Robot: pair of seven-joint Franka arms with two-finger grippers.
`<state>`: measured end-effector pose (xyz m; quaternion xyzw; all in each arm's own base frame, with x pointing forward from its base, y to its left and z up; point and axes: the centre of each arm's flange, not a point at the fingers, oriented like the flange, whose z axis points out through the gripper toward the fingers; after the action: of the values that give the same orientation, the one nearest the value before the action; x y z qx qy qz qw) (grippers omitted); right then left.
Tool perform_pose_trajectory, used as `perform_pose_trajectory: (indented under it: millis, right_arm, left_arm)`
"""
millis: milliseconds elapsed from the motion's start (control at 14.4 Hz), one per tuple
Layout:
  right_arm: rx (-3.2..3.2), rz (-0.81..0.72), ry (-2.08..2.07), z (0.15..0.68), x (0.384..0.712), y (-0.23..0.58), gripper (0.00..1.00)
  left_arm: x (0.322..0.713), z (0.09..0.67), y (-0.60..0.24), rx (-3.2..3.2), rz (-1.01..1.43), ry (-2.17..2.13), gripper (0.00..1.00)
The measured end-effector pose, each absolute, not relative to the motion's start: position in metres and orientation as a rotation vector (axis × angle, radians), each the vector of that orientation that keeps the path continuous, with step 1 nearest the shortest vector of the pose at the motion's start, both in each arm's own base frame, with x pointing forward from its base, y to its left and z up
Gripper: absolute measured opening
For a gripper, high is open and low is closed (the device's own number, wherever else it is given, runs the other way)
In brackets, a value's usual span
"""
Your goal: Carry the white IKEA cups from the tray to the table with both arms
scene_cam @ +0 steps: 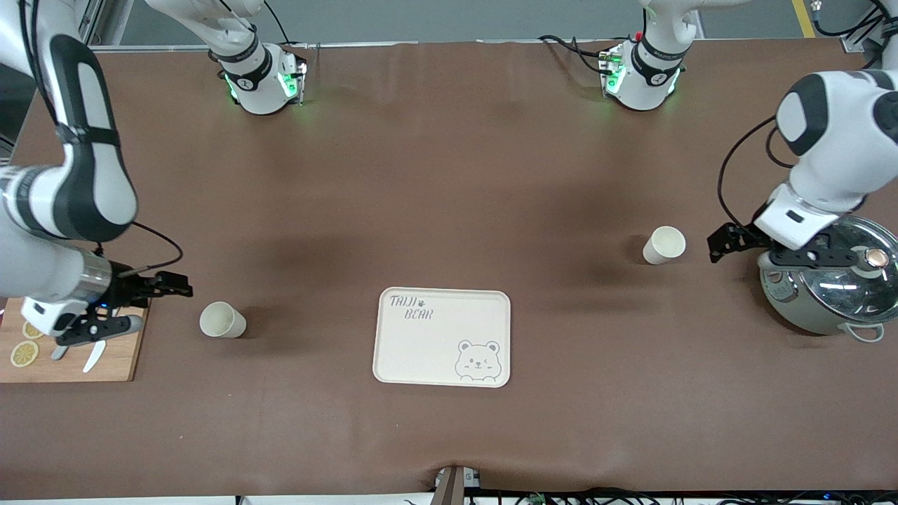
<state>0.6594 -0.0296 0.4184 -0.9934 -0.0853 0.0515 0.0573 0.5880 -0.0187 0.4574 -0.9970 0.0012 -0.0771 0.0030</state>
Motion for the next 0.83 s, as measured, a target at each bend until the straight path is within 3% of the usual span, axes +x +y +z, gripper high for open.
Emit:
perform_pose_trajectory:
  millis: [347,832]
  right_arm:
    - [-3.029,0.21,-0.103,0.495,0.654,-0.02,1.0]
    - [-3.052,0.171,0.001,0.524,0.647,0.06,1.0]
  left_arm:
    - [0.612,0.5,-0.052,-3.139,-0.284,-0.088,1.0]
    - [0.615,0.572,-0.054,-3.137,-0.202,-0.086,1.0]
